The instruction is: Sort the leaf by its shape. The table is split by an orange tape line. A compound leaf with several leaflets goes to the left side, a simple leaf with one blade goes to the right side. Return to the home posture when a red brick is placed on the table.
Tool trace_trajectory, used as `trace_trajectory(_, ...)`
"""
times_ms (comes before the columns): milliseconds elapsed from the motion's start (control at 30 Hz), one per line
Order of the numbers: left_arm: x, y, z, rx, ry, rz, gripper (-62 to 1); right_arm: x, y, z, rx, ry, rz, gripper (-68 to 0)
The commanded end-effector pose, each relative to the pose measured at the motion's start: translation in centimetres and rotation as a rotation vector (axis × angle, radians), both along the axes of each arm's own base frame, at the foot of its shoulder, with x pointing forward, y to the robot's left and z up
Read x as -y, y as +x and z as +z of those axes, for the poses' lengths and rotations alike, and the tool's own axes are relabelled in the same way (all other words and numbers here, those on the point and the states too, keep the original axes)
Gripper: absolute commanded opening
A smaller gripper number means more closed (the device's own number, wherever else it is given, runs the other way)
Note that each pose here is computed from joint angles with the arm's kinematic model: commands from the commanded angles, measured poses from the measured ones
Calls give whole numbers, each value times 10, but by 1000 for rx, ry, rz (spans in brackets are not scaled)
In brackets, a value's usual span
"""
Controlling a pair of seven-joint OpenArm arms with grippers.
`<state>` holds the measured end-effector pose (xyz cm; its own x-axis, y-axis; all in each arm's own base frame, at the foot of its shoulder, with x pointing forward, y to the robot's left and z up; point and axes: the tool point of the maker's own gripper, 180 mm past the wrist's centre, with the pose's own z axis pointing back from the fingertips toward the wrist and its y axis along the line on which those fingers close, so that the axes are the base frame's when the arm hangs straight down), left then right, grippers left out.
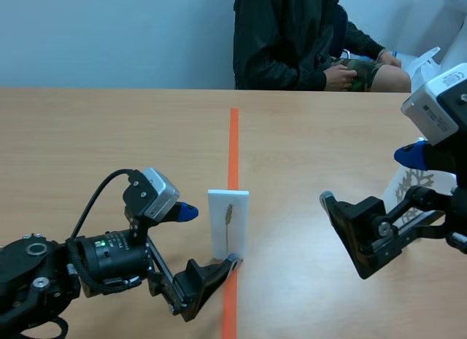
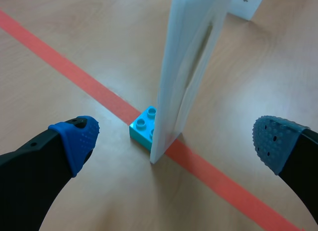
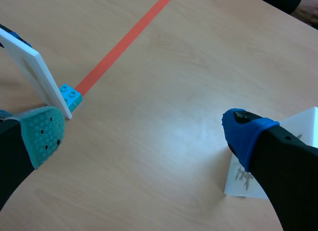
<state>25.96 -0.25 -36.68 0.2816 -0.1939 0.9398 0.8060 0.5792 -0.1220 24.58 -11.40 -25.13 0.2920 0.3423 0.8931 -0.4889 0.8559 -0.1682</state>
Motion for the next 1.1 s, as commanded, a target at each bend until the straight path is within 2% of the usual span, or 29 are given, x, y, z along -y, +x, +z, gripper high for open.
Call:
trace_trajectory(0,11,6,11,25,-50,-1,14,1,4,7,29,8,-1,4)
trace_trajectory(100,20,5,8,19,-54,-16,14,3,4,6,30,-13,-1,4)
trace_trajectory(367,34,10,11,55,-55,-32,10,3,4,6,31,-14,-1,4)
trace_trajectory(600,31,13,9,60,-45,-14,-240,3,4,6,31,-14,-1,4)
trace_trajectory(767,30,14,9,63,-42,-8,-321,3,4,6,31,-14,-1,4)
trace_trajectory(1067,29,15,9,65,-39,-3,-527,3,4,6,31,-14,-1,4)
